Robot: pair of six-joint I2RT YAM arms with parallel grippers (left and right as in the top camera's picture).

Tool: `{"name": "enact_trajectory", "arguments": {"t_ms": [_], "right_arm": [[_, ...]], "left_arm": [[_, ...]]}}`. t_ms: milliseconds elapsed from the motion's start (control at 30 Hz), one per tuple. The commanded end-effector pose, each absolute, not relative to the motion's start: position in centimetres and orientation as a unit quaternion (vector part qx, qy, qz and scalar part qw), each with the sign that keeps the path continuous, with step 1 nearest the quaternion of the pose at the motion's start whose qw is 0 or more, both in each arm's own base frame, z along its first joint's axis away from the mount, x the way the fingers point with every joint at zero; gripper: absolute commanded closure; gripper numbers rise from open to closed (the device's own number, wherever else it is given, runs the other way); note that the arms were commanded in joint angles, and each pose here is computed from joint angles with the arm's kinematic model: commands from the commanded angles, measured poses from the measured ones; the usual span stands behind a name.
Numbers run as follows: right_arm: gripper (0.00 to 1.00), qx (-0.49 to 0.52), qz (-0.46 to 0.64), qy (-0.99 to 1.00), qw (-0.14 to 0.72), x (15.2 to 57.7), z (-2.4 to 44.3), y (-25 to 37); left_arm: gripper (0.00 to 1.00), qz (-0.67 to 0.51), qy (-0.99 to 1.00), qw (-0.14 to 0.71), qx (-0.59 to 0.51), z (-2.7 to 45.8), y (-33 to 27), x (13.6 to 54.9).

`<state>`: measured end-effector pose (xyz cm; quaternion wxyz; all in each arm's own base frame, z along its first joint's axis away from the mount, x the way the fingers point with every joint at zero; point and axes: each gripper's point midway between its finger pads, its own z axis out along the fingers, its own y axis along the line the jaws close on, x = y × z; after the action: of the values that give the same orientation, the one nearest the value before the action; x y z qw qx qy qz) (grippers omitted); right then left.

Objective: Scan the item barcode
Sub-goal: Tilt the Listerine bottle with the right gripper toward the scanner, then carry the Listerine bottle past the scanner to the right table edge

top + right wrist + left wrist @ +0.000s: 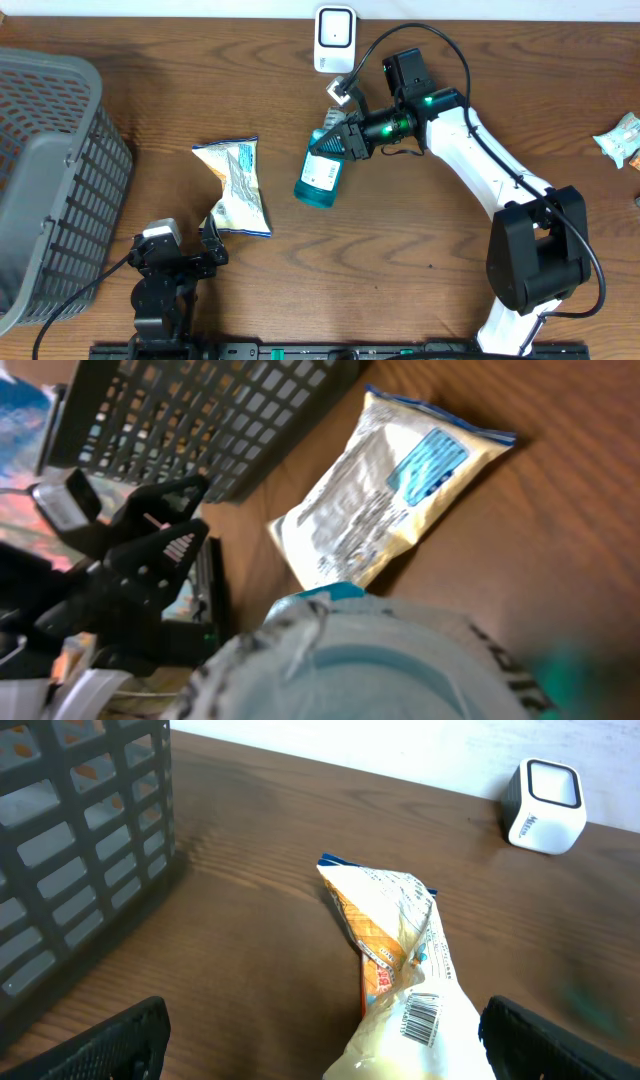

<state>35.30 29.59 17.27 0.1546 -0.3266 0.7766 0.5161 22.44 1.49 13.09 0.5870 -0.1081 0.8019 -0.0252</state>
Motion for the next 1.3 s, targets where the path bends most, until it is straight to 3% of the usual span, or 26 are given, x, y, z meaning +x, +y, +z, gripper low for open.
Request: {"name": "enact_trajectory", "arguments": {"t_ms": [0,333,567,833,1067,1267], "right_arm": [[0.7,-0.325,0.528,0.766,0.169,35.9,19.1,29.9],[0.7,-0.309,0.388,0.835,0.237,40.4,16.6,27.9],[0.75,-0.282,0.252,0.882,0.282,44.1,17.1,25.1],[0.71,-0.291,0.067,0.88,0.368,48.3,19.1,22.5],[0.75,-0.268,-0.101,0.833,0.474,53.6,21.7,21.3],[0.74,-0.265,-0.203,0.799,0.5,58.4,21.6,21.3]], "left_arm": [[0.02,-0.026,0.8,0.589,-0.114,13.1,1.6,22.4],[0.02,-0.026,0.801,0.587,-0.115,13.0,1.6,22.4],[0.03,-0.026,0.801,0.588,-0.115,13.1,1.6,22.4],[0.02,-0.026,0.801,0.588,-0.115,13.1,1.6,22.4],[0.02,-0.026,0.801,0.588,-0.115,13.1,1.6,22.4],[0.02,-0.026,0.801,0.588,-0.115,13.1,1.6,22.4]]}}
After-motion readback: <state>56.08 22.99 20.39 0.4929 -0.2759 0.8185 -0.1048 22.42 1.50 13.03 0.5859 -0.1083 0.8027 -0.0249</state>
